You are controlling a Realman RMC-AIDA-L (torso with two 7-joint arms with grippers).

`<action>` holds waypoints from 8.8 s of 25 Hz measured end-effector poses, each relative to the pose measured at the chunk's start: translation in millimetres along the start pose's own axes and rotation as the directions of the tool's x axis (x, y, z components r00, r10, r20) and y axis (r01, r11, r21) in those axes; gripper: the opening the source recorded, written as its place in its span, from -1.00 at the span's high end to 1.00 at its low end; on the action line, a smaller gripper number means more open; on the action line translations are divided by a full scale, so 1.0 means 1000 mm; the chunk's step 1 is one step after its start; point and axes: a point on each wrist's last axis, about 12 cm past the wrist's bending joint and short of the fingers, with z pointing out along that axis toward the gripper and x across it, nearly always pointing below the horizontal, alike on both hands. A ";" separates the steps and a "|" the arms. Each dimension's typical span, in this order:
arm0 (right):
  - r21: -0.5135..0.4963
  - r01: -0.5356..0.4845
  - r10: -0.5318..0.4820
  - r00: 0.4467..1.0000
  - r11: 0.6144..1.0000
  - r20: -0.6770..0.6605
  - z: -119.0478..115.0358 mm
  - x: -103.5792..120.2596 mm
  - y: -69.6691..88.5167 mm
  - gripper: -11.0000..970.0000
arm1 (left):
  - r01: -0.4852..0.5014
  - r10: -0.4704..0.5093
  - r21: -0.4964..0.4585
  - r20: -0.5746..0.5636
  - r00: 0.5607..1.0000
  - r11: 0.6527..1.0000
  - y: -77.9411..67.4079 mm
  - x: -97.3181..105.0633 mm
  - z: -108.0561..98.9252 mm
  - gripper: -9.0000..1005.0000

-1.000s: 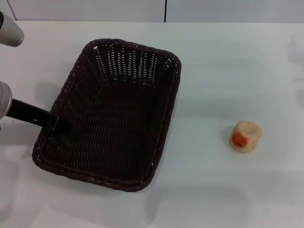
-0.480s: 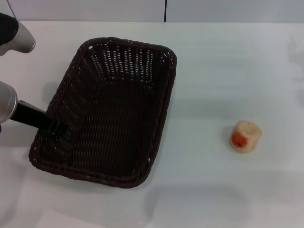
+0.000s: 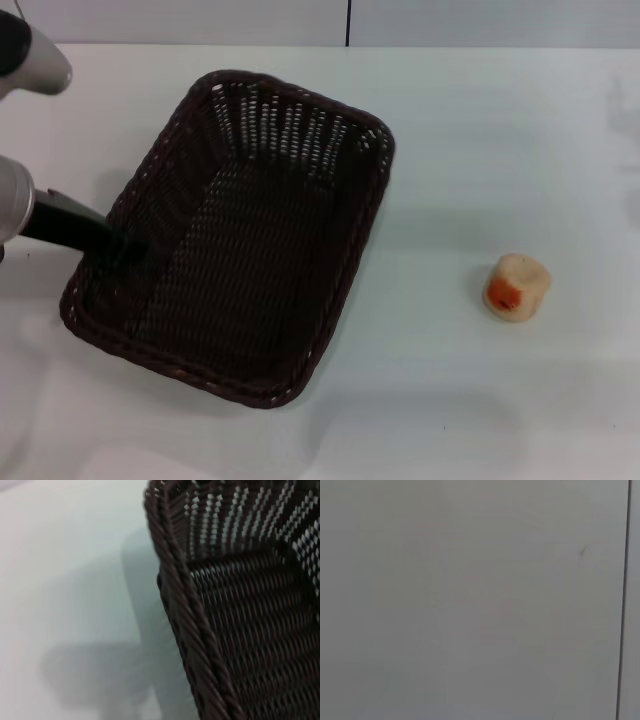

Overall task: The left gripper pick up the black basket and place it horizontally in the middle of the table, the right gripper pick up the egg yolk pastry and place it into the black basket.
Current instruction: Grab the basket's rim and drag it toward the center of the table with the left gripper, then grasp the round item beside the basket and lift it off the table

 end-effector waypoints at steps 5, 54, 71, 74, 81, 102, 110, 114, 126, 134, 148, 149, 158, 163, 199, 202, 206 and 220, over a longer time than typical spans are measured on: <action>-0.006 0.000 0.000 1.000 1.000 0.002 0.000 -0.001 0.002 0.19 | -0.008 0.005 0.039 0.093 0.996 0.999 0.010 -0.006 -0.010 0.60; -0.042 0.042 -0.040 0.998 0.998 0.038 -0.037 -0.021 0.019 0.20 | -0.626 0.458 0.250 0.494 0.739 0.739 0.071 -0.045 -0.023 0.66; -0.039 0.078 -0.076 0.996 0.996 0.045 -0.053 -0.032 0.021 0.20 | -0.674 0.588 0.202 0.356 0.726 0.711 0.061 -0.045 0.012 0.66; 0.000 0.079 -0.079 0.996 0.997 0.029 -0.068 -0.040 0.010 0.20 | -0.666 0.583 0.202 0.348 0.734 0.718 0.061 -0.043 0.014 0.66; 0.044 0.073 -0.072 0.997 0.996 -0.012 -0.088 -0.036 -0.001 0.20 | -0.629 0.548 0.155 0.363 0.753 0.762 0.063 -0.037 0.017 0.66; 0.047 0.080 -0.078 0.996 0.996 -0.036 -0.091 -0.026 -0.003 0.20 | -0.596 0.538 0.187 0.282 0.794 0.781 0.045 -0.025 0.046 0.65; 0.049 0.084 -0.083 0.996 0.995 -0.028 -0.092 -0.027 -0.003 0.20 | -0.667 0.592 0.221 0.323 0.739 0.712 0.029 -0.031 0.049 0.63; 0.051 0.085 -0.084 0.996 0.995 -0.028 -0.093 -0.027 -0.004 0.20 | -0.696 0.617 0.224 0.334 0.712 0.682 0.022 -0.035 0.051 0.62; 0.052 0.087 -0.086 0.996 0.995 -0.019 -0.092 -0.027 -0.004 0.20 | -0.657 0.589 0.202 0.308 0.747 0.727 0.022 -0.036 0.055 0.59; 0.048 0.089 -0.088 0.996 0.995 -0.010 -0.091 -0.028 -0.003 0.20 | -0.653 0.603 0.211 0.258 0.755 0.727 0.014 -0.032 0.059 0.56; 0.045 0.093 -0.093 0.996 0.995 -0.014 -0.090 -0.026 -0.003 0.20 | -0.656 0.613 0.220 0.236 0.754 0.722 0.005 -0.035 0.060 0.36; 0.044 0.094 -0.093 0.996 0.995 -0.014 -0.090 -0.026 -0.003 0.20 | -0.656 0.615 0.221 0.231 0.754 0.722 0.004 -0.035 0.060 0.32; 0.039 0.096 -0.095 0.995 0.995 -0.014 -0.087 -0.024 -0.002 0.20 | -0.691 0.658 0.111 0.229 0.717 0.714 -0.002 -0.042 0.042 -0.39; 0.041 0.097 -0.096 0.995 0.994 -0.019 -0.087 -0.023 -0.003 0.20 | -0.699 0.666 0.084 0.241 0.706 0.710 -0.007 -0.052 0.032 -0.56; 0.038 0.106 -0.104 0.994 0.994 -0.041 -0.076 -0.017 -0.007 0.20 | 0.085 0.324 -0.543 0.612 0.722 0.835 0.053 -0.034 -0.065 -0.55; 0.028 0.104 -0.102 0.992 0.994 -0.069 -0.076 -0.015 -0.005 0.20 | 0.194 0.254 -0.515 0.674 0.694 0.835 0.065 -0.021 -0.066 -0.55; 0.016 0.099 -0.097 0.989 0.995 -0.110 -0.078 -0.015 -0.002 0.20 | 0.328 0.148 -0.450 0.747 0.648 0.831 0.083 -0.004 -0.068 -0.55; -0.097 0.053 -0.079 0.952 0.994 -0.296 -0.080 -0.007 0.025 0.20 | 0.464 0.043 -0.444 0.756 0.653 0.767 0.112 0.029 -0.041 -0.55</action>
